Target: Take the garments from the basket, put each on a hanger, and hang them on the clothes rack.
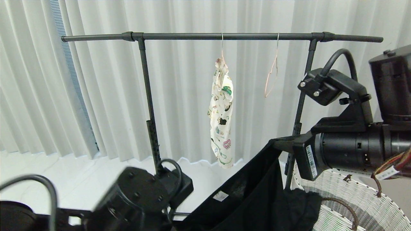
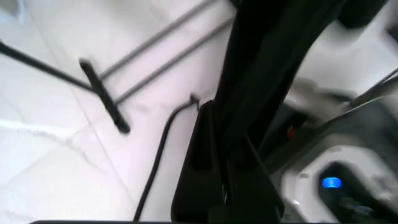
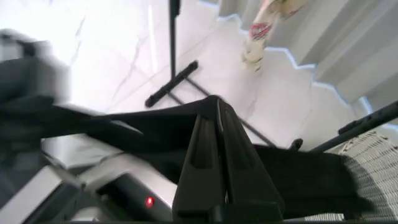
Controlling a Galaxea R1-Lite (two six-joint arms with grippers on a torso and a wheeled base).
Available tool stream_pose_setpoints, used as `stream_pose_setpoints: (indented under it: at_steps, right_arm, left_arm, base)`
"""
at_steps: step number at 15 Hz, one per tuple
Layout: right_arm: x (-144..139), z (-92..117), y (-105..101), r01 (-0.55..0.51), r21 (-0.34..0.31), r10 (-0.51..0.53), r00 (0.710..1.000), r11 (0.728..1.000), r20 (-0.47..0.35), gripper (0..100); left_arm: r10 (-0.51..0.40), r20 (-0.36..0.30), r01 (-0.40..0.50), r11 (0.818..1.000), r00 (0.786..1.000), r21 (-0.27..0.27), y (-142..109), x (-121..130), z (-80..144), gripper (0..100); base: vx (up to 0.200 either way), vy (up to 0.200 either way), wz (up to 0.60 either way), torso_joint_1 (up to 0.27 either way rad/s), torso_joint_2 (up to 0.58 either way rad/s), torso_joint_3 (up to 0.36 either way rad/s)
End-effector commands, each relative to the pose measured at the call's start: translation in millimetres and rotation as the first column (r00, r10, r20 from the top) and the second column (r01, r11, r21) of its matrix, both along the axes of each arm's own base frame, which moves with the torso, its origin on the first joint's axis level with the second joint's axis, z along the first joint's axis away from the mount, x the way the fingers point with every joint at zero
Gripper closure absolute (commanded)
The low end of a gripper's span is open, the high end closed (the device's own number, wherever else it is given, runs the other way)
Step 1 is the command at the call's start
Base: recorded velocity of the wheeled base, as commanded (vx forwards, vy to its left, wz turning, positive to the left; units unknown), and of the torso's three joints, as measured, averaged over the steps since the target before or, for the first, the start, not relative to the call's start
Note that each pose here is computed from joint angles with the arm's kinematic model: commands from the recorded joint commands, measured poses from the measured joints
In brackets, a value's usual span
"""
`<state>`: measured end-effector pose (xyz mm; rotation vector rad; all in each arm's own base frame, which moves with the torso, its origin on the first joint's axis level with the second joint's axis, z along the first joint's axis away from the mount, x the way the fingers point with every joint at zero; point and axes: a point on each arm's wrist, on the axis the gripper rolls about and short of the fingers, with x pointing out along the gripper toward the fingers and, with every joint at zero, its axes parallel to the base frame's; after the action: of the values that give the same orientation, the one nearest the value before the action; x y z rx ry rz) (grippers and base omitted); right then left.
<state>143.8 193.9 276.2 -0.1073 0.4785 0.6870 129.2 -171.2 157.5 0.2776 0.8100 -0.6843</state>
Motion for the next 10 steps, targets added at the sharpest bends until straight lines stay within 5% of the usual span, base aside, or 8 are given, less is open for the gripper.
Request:
stream_pose_setpoints:
  at_steps: [1, 3, 6, 10]
  right_arm:
    - [-1, 11, -13, 0.034, 0.030, -0.035, 0.999, 0.999, 0.034, 100]
    - [-8, 24, -26, 0.045, 0.072, -0.050, 0.997, 0.996, 0.067, 100]
    - [-6, 48, -44, 0.070, 0.085, -0.082, 0.986, 0.994, 0.148, 100]
    - [-4, 80, -57, 0.020, 0.065, -0.032, 0.981, 0.998, 0.192, 100]
  left_arm:
    - [0.052, 0.141, -0.025, 0.982, 0.989, -0.188, 25, -8, 94, 100]
    - [0.054, 0.217, -0.011, 0.981, 0.975, -0.194, 21, 4, 119, 100]
    - [-0.025, 0.362, 0.061, 0.994, 0.932, -0.090, 25, 17, 134, 100]
    - [-0.007, 0.461, 0.086, 0.985, 0.887, -0.151, 24, 29, 161, 100]
  base:
    - [0.000, 0.000, 0.00, 0.000, 0.00, 0.000]
    - [0.000, 0.000, 0.00, 0.000, 0.00, 0.000]
    - [0.000, 0.000, 0.00, 0.000, 0.00, 0.000]
    - [0.000, 0.000, 0.00, 0.000, 0.00, 0.000]
